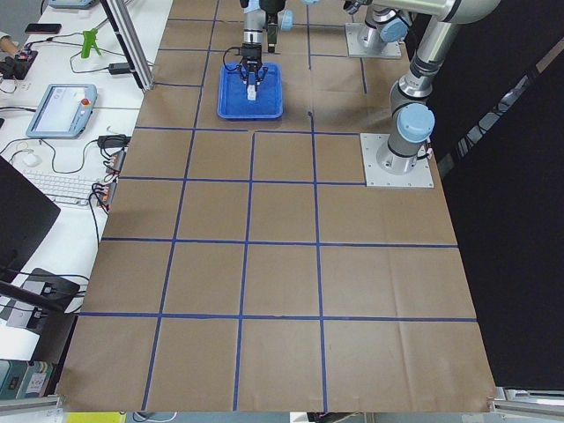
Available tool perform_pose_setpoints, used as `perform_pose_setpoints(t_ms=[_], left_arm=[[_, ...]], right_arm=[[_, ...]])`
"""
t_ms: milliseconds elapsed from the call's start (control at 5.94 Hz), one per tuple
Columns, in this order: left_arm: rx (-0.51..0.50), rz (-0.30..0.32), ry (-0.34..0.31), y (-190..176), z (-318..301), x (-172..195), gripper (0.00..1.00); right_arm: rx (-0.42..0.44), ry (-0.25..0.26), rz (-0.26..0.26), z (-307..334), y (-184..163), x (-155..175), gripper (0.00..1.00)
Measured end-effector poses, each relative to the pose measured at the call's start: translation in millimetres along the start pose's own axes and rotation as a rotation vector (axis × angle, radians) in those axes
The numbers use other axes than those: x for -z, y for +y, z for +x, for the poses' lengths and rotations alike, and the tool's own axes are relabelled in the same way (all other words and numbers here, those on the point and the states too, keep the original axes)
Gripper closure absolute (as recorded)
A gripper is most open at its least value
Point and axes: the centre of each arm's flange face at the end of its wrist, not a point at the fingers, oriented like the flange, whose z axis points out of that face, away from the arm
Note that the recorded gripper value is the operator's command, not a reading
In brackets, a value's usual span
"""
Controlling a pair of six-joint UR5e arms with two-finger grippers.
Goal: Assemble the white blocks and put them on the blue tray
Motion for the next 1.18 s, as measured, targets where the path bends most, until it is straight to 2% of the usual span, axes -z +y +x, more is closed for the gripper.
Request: perform_pose_setpoints(t_ms=[337, 505, 673, 1010, 1178], left_arm=[[0.000, 0.001, -0.001, 0.2, -0.1, 0.3, 0.01], [0.000, 0.001, -0.001, 0.3, -0.2, 0.4, 0.01], [0.000, 0.001, -0.001, 0.3, -0.2, 0.5, 0.01], [0.000, 0.001, -0.002, 0.4, -0.3, 0.5, 0.01], [0.001, 0.001, -0.003, 0.3, -0.3, 0.5, 0.01]], right_arm=[[-0.002, -0.004, -0.001, -0.1, 1.4, -2.0, 0.73], [-0.003, -0.004, -0.001, -0.1, 1.6, -2.3, 0.66], [-0.003, -0.004, -0.001, -0.1, 1.8, -2.5, 0.63], [-0.005, -0.004, -0.002, -0.2, 1.8, -2.6, 0.38], [-0.004, -0.003, -0.001, -0.1, 1.7, -2.5, 0.38]])
